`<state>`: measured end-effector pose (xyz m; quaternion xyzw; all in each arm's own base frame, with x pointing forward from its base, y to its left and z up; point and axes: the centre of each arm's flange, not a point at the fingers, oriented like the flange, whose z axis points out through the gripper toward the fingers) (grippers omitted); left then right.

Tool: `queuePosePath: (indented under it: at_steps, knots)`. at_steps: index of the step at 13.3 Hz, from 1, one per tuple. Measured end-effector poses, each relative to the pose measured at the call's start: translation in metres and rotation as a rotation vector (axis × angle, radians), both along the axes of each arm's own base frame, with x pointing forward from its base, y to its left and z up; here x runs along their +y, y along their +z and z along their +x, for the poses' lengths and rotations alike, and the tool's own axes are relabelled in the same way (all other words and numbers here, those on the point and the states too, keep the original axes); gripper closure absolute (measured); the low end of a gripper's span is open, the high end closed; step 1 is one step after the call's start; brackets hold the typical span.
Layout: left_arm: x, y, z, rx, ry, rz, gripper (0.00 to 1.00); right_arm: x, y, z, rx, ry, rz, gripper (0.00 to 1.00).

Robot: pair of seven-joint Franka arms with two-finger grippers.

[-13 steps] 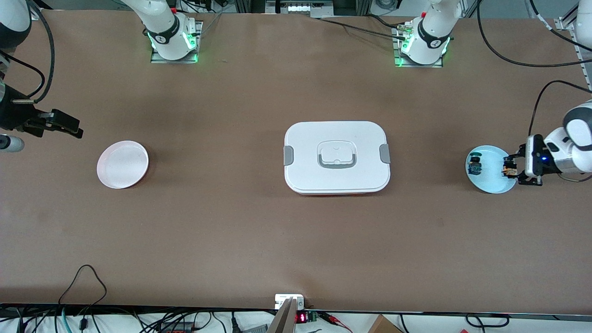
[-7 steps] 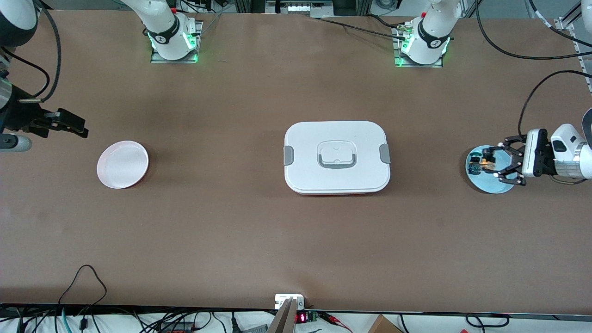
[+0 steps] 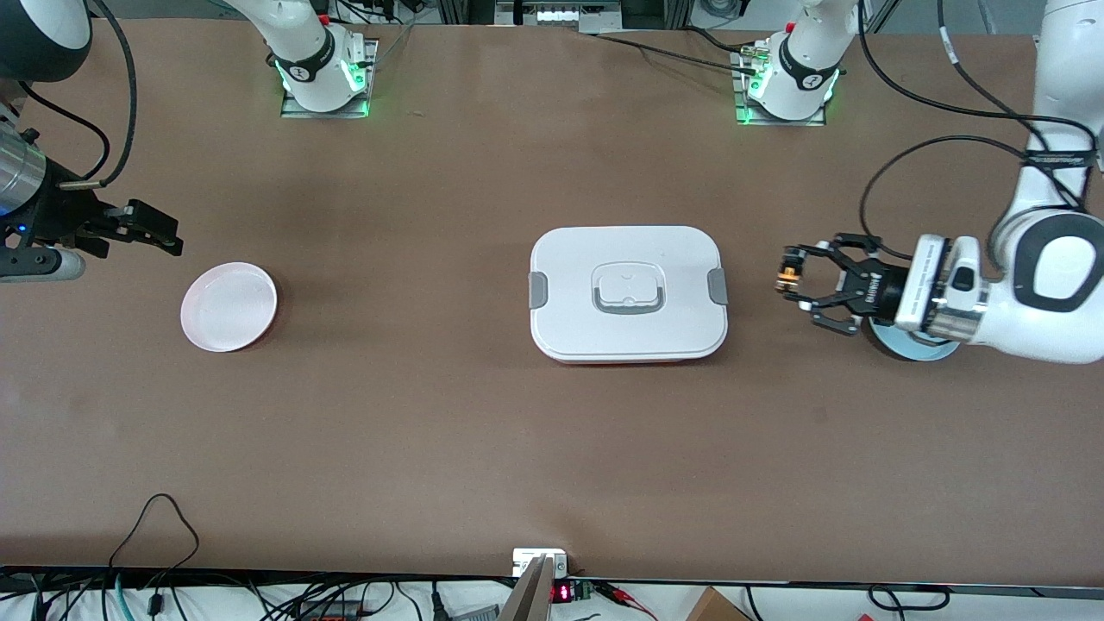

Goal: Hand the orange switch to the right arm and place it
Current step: 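Carry the switch to the table middle while the right gripper approaches, then grasp the orange switch with the right gripper from the left gripper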

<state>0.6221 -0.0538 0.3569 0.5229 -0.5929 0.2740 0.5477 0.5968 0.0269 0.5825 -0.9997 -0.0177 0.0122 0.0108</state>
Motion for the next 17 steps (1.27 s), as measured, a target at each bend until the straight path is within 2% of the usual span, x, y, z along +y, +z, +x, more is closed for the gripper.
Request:
queuePosePath:
  at_steps: [1,4,7,9,12,13,15,17]
  knots:
    - [-0.033,0.011,0.001,0.02,-0.002,-0.055,0.28,0.003,0.0,0.0,0.002,-0.004,0.042,0.0]
    - [-0.122,0.037,0.001,0.014,0.03,-0.16,0.28,0.011,-0.007,0.004,0.031,-0.054,0.299,0.0]
    - [-0.193,0.063,-0.017,0.025,0.174,-0.221,0.28,0.046,-0.019,0.01,0.075,-0.052,0.521,0.0]
    - [-0.233,0.077,-0.038,0.034,0.246,-0.225,0.28,0.09,-0.025,0.01,0.135,-0.056,0.735,0.0]
    - [-0.283,0.096,-0.062,0.05,0.352,-0.232,0.28,0.146,-0.034,0.011,0.259,-0.127,0.949,0.0]
    - [-0.299,0.102,-0.071,0.056,0.393,-0.224,0.28,0.161,-0.038,0.012,0.292,-0.137,1.013,0.0]
    - [-0.326,0.112,-0.09,0.067,0.449,-0.209,0.28,0.185,-0.049,0.014,0.348,-0.149,1.1,0.0]
    - [-0.33,0.113,-0.094,0.071,0.457,-0.204,0.28,0.209,-0.056,0.014,0.404,-0.173,1.184,0.0]
